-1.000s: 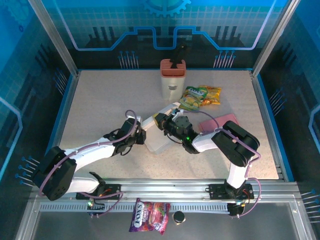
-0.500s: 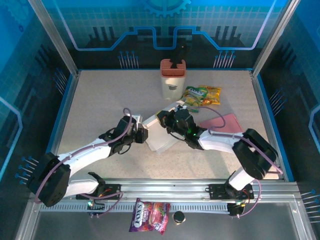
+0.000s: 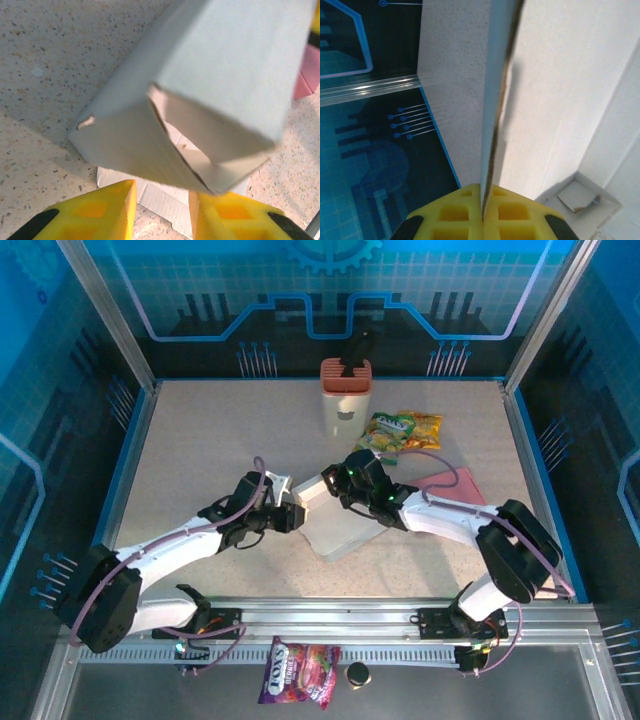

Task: Fold the paper box

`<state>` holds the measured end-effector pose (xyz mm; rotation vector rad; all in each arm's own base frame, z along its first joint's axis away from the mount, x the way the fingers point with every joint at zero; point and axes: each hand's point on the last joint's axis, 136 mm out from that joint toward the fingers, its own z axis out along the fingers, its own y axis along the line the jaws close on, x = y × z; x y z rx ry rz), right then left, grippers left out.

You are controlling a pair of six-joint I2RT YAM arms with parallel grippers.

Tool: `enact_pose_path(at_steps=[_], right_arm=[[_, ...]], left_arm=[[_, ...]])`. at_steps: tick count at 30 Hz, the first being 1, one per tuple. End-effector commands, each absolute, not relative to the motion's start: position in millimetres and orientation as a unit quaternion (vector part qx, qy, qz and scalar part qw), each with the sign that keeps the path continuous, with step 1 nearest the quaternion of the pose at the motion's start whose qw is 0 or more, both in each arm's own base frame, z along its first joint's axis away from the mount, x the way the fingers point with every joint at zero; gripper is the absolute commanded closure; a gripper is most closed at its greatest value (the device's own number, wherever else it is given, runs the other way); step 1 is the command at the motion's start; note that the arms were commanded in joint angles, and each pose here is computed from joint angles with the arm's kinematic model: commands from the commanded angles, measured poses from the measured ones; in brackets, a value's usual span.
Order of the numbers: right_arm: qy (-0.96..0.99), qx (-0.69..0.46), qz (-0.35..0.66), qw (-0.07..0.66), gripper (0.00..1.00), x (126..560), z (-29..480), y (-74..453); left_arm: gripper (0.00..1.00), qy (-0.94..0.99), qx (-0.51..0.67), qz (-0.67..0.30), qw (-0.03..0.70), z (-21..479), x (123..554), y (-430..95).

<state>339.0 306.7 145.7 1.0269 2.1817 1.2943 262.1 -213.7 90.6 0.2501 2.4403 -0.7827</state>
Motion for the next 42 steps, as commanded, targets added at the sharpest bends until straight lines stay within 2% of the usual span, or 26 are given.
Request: enact_pose_path(at_steps=[1, 9, 20, 42], right_arm=[[0.776, 0.355, 0.472, 0.221, 1.0, 355, 144, 308], [0.765, 0.345, 0.494, 0.229, 1.0, 355, 137, 307], [0.767, 0.339, 0.498, 0.223, 1.0, 353, 132, 310], [0.736, 0.311, 0.536, 0.274, 1.0, 352, 118, 312]], left_arm=[[0.66, 0.903, 0.114, -0.304, 0.281, 96, 266, -222], [0.69, 0.916, 0.096, -0.257, 0.293, 85, 272, -205], [0.76, 0.915, 0.095, -0.243, 0.308, 87, 286, -205], [0.73, 0.918, 0.058, -0.224, 0.321, 82, 303, -201]])
